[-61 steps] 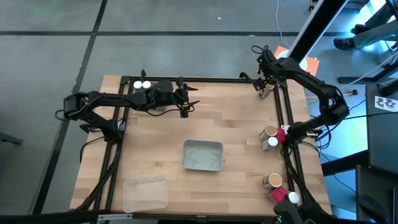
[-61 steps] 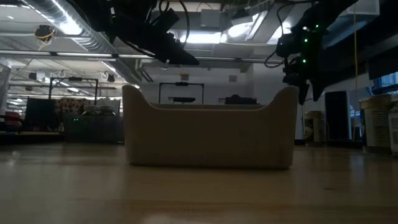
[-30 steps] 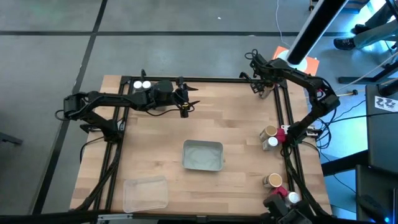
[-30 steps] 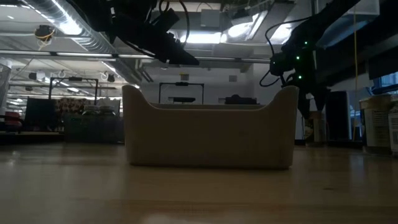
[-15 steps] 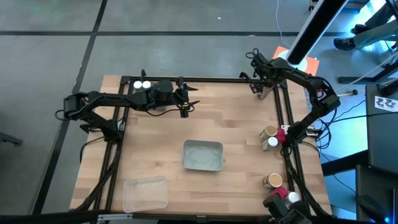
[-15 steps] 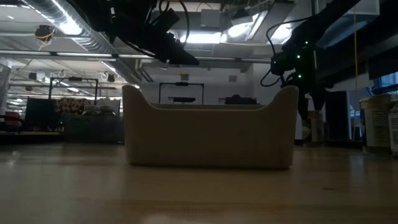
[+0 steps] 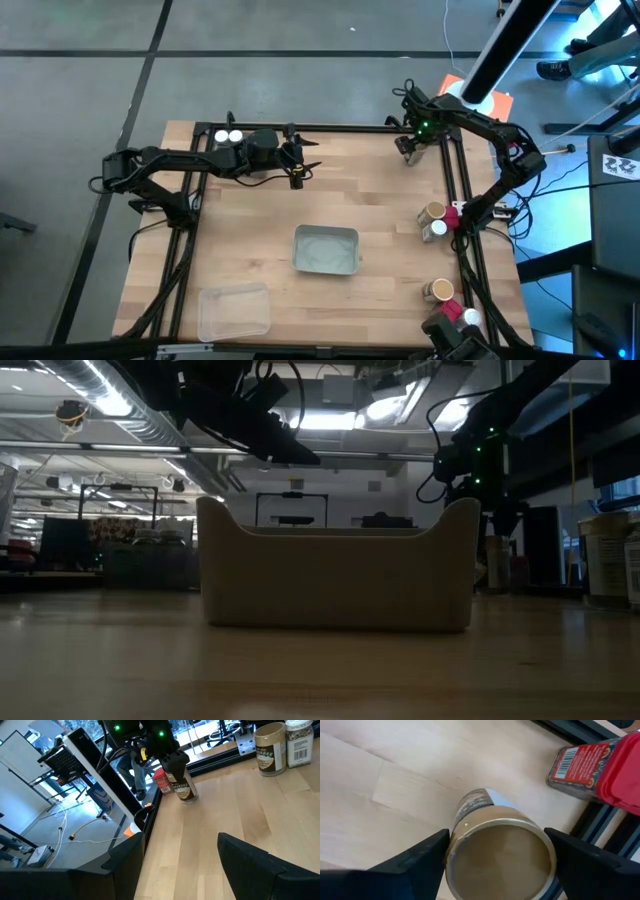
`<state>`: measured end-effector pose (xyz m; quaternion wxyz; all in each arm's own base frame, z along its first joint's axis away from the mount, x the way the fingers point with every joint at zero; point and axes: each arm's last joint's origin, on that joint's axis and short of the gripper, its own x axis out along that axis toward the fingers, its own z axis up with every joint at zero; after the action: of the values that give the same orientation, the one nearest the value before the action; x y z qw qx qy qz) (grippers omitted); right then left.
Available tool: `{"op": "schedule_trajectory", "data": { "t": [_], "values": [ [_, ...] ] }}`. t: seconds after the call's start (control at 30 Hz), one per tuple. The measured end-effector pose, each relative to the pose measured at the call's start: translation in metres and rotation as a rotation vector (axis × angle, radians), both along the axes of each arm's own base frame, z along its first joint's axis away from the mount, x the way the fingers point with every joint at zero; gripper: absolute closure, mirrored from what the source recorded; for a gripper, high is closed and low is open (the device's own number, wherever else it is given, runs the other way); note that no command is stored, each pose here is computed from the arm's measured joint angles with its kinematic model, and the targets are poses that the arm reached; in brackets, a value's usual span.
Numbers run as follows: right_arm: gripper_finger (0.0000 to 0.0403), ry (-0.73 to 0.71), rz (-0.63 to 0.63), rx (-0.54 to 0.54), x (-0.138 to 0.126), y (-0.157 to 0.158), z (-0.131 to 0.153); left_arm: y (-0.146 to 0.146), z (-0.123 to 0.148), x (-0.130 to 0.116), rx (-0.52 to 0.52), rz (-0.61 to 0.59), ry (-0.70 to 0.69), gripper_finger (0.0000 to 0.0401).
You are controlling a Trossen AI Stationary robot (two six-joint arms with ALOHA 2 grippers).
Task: Sort spices by type
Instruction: Put the top gold seasoning bottle into the gray bin
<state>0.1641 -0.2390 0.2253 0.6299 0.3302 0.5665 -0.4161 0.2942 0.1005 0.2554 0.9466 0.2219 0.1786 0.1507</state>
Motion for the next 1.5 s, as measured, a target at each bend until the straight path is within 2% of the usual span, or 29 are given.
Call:
{"op": "schedule_trajectory", "data": {
  "t": [0.5,0.7,0.93,1.2,1.4,1.5],
  "values": [
    [0.0084,-0.034,0.007,0.031,0.001,0.001,0.0,0.0,0.0,0.0,0.0,0.0,0.0,0.0162],
    [0.0084,-0.027,0.027,0.064,-0.003,0.007,-0.017,0.0,0.0,0.0,0.0,0.0,0.0,0.0162],
    [0.0084,-0.048,0.031,0.014,-0.001,0.004,-0.022,0.0,0.0,0.0,0.0,0.0,0.0,0.0162],
    [0.0085,-0.047,0.032,0.034,-0.002,0.006,-0.023,0.0,0.0,0.0,0.001,0.0,-0.004,0.0162],
    [0.012,-0.053,0.035,0.025,-0.001,0.005,-0.022,0.0,0.0,0.0,0.001,0.0,-0.003,0.0162],
    [0.012,-0.053,0.048,0.023,-0.001,0.005,-0.022,0.0,0.0,0.0,0.001,0.0,-0.003,0.0162]
  ]
}}
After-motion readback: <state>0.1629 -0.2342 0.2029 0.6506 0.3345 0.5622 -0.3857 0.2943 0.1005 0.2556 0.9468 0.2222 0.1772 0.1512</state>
